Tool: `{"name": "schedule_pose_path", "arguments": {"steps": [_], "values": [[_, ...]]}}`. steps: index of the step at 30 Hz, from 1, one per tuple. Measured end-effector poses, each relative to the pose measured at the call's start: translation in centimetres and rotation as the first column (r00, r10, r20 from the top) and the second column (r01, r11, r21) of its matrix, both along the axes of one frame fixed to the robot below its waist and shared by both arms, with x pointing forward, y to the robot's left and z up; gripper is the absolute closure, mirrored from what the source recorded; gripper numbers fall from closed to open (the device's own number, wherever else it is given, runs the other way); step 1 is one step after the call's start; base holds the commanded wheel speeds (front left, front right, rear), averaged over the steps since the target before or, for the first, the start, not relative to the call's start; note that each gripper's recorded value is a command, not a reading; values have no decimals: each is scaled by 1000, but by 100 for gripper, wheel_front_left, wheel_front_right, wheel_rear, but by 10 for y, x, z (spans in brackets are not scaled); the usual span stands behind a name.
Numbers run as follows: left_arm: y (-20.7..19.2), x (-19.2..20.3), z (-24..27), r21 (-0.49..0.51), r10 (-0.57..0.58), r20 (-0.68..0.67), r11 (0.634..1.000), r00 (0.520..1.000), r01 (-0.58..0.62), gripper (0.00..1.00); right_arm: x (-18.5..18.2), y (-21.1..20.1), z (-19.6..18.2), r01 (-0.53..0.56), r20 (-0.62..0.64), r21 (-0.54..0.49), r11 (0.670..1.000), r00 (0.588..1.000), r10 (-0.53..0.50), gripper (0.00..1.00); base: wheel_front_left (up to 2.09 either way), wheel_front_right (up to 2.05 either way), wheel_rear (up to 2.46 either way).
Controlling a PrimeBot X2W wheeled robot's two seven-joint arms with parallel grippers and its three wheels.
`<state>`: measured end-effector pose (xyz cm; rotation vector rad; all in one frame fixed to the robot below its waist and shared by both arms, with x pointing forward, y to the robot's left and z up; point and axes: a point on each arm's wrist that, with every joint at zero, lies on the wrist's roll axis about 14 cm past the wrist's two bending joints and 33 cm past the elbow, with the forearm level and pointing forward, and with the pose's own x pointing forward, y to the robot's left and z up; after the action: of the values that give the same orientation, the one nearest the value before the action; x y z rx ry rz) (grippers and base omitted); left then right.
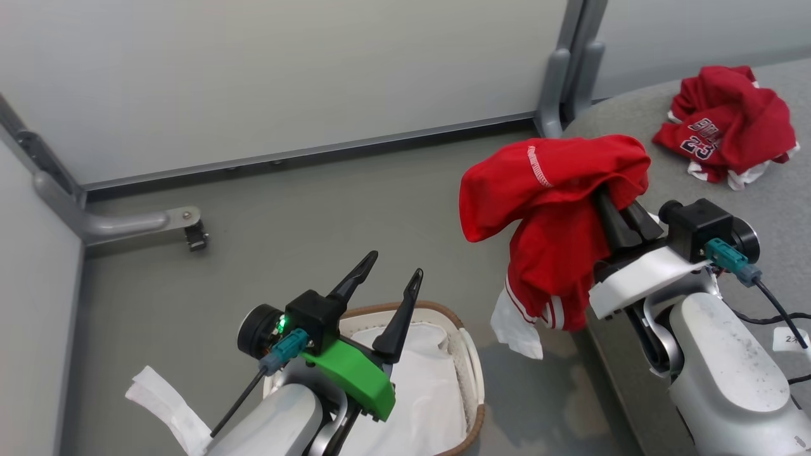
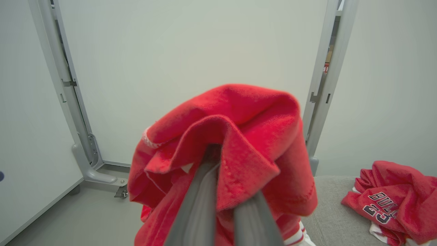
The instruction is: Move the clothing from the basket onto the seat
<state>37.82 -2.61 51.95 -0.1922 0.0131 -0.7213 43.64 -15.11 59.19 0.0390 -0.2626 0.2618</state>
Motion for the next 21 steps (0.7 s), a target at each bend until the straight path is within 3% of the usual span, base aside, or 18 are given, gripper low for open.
{"name": "schedule_pose_path", "arguments": {"steps": [9,21], "values": [[-50,-3,-7,-2,-150,0,989,989,150,0,-18,-57,-4,153,-8,-5,988,988,-153,100,0,0,0],[-117,-15,-26,-17,-359,-33,933,933,359,0,-51,-122,-24,347,-64,-14,938,936,-347,100,0,0,0]]}}
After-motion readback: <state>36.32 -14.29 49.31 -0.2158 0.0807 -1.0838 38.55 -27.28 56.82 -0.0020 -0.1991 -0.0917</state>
